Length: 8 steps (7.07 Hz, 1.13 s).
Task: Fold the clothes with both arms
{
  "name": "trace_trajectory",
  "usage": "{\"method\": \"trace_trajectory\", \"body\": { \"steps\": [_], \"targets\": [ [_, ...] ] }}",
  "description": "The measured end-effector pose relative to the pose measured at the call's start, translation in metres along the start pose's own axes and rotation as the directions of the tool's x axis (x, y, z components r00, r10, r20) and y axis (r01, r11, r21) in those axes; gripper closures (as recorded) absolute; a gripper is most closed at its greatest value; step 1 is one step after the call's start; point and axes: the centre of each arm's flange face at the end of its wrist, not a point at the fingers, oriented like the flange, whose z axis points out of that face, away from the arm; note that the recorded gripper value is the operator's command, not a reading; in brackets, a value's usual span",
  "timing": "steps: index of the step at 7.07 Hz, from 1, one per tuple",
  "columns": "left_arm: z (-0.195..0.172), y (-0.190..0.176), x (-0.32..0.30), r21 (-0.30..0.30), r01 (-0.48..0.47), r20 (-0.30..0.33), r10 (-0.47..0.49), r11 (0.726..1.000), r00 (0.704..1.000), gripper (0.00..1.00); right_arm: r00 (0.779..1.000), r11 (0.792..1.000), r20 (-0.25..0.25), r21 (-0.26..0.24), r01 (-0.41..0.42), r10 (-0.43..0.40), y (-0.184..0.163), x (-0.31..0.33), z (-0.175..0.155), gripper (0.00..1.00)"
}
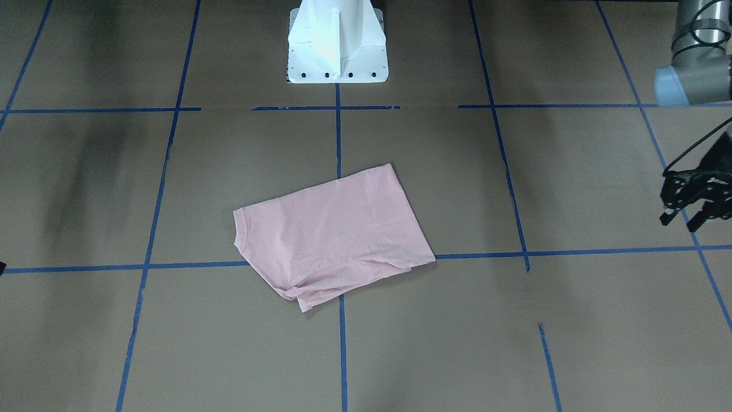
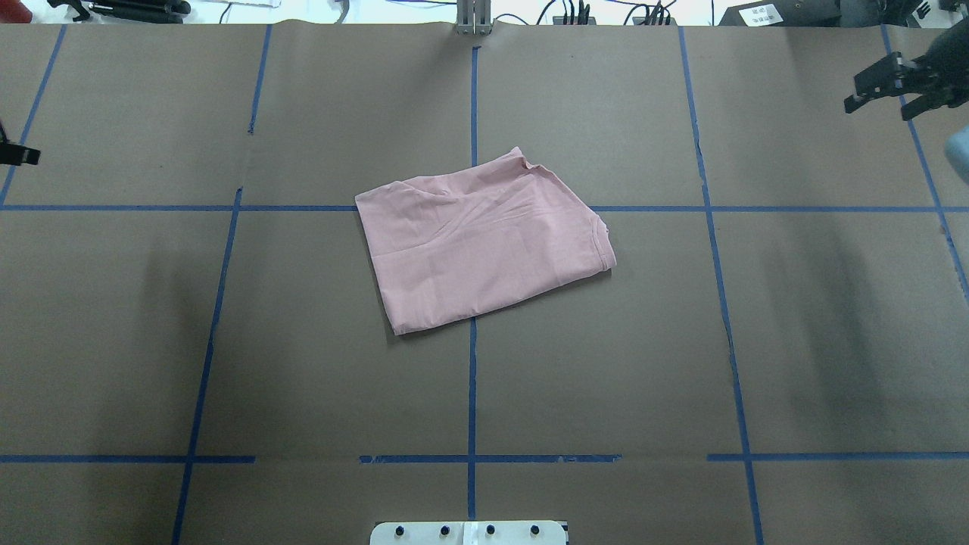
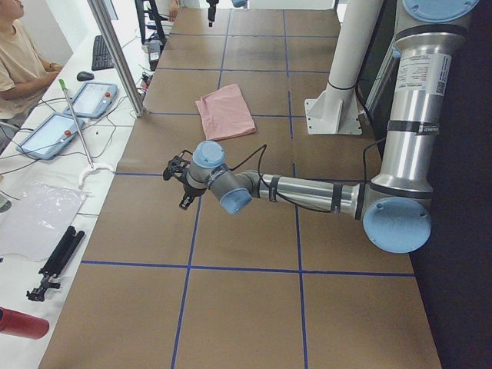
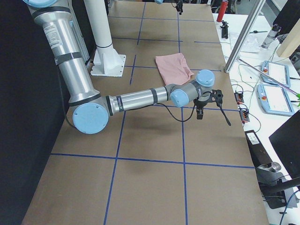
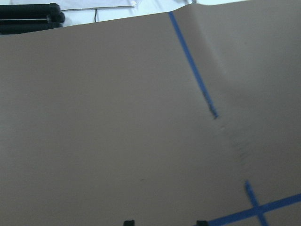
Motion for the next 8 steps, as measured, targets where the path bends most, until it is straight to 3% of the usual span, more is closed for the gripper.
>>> {"method": "trace_trajectory", "body": {
  "steps": [2, 4, 6, 8],
  "targets": [
    [-0.017, 0.027, -0.065, -0.059, -0.010, 0.004, 0.010, 0.998, 1.000, 0.00, 0.994, 0.993, -0.039, -0.064, 0.100, -0.103, 0.034, 0.078, -0.032, 0.00],
    [-0.057, 0.030, -0.099, -0.114, -0.006, -0.026, 0.003, 0.993, 1.000, 0.00, 0.988, 0.983, -0.061, -0.128, 0.131, -0.139, 0.077, 0.116, -0.065, 0.00],
    [-0.094, 0.031, -0.093, -0.177, 0.025, -0.027, -0.030, 0.984, 0.999, 0.00, 0.986, 0.981, -0.076, -0.140, 0.134, -0.145, 0.115, 0.123, -0.078, 0.00],
    [-0.099, 0.054, -0.092, -0.213, 0.035, -0.035, -0.044, 0.976, 0.998, 0.00, 0.987, 0.982, -0.076, -0.139, 0.129, -0.141, 0.124, 0.121, -0.081, 0.00]
  ]
}}
